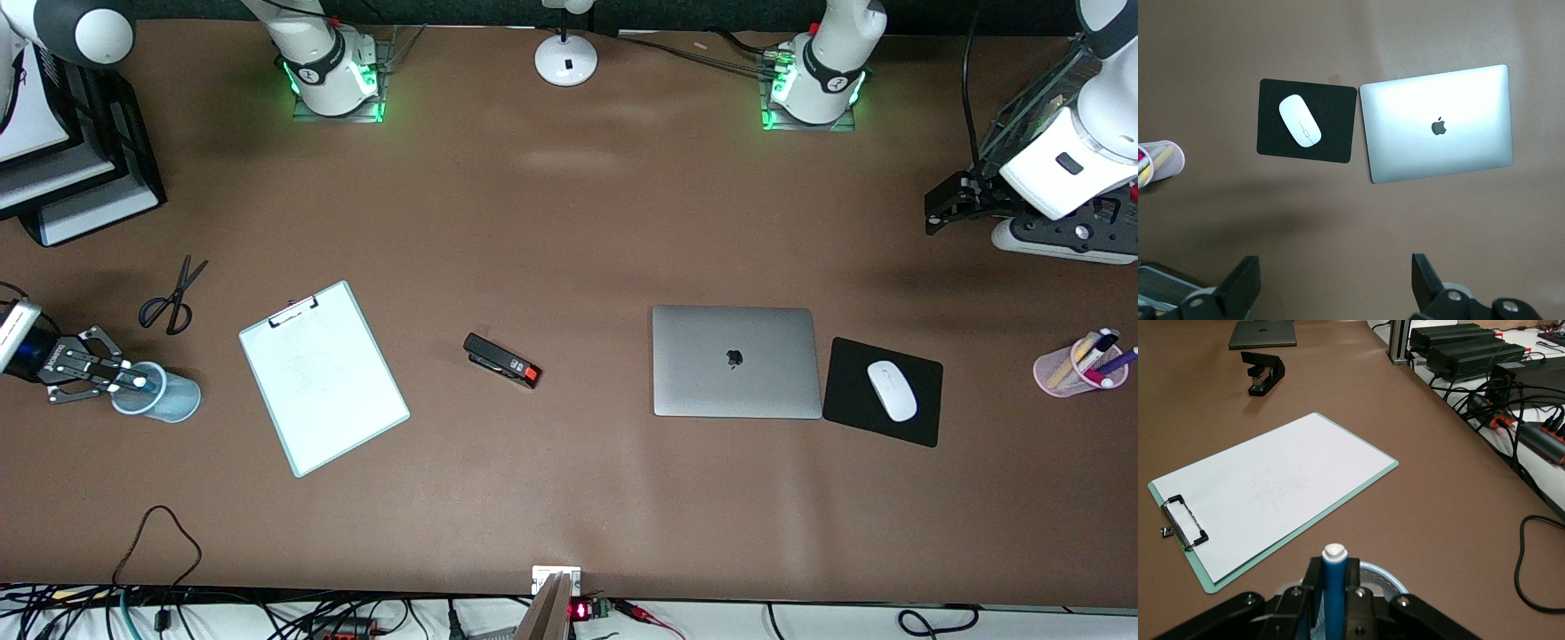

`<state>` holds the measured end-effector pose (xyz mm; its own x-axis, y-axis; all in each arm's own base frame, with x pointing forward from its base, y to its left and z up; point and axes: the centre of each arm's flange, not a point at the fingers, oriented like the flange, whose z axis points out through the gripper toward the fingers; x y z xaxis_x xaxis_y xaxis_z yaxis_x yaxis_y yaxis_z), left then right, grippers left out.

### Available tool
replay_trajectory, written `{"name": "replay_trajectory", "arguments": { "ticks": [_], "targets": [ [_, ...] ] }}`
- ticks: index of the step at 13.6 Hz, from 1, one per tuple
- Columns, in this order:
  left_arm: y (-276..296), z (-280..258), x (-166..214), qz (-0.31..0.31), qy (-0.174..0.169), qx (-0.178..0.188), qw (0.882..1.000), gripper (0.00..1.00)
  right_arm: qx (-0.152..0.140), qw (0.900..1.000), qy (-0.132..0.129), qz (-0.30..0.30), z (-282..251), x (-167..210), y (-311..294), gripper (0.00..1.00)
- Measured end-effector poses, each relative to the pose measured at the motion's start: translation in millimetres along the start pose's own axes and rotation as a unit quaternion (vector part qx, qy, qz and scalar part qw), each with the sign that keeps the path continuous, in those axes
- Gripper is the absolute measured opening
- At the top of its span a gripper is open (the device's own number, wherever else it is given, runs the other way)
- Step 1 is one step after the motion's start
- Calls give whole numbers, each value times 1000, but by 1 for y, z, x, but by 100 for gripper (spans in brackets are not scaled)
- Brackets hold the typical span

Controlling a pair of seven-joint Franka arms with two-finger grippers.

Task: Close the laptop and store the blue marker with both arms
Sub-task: 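Lower the blue marker into the light blue cup with the right gripper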

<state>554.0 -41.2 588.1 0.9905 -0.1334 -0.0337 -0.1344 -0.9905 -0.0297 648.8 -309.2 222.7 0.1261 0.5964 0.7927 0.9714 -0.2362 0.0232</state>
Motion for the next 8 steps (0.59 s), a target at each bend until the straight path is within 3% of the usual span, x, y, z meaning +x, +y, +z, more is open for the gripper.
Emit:
{"name": "replay_trajectory", "arguments": {
  "ticks": [8],
  "targets": [
    [0, 0, 0, 0, 0, 0, 1000, 100, -4, 1000, -3, 0, 2, -4, 2, 18]
  ]
}}
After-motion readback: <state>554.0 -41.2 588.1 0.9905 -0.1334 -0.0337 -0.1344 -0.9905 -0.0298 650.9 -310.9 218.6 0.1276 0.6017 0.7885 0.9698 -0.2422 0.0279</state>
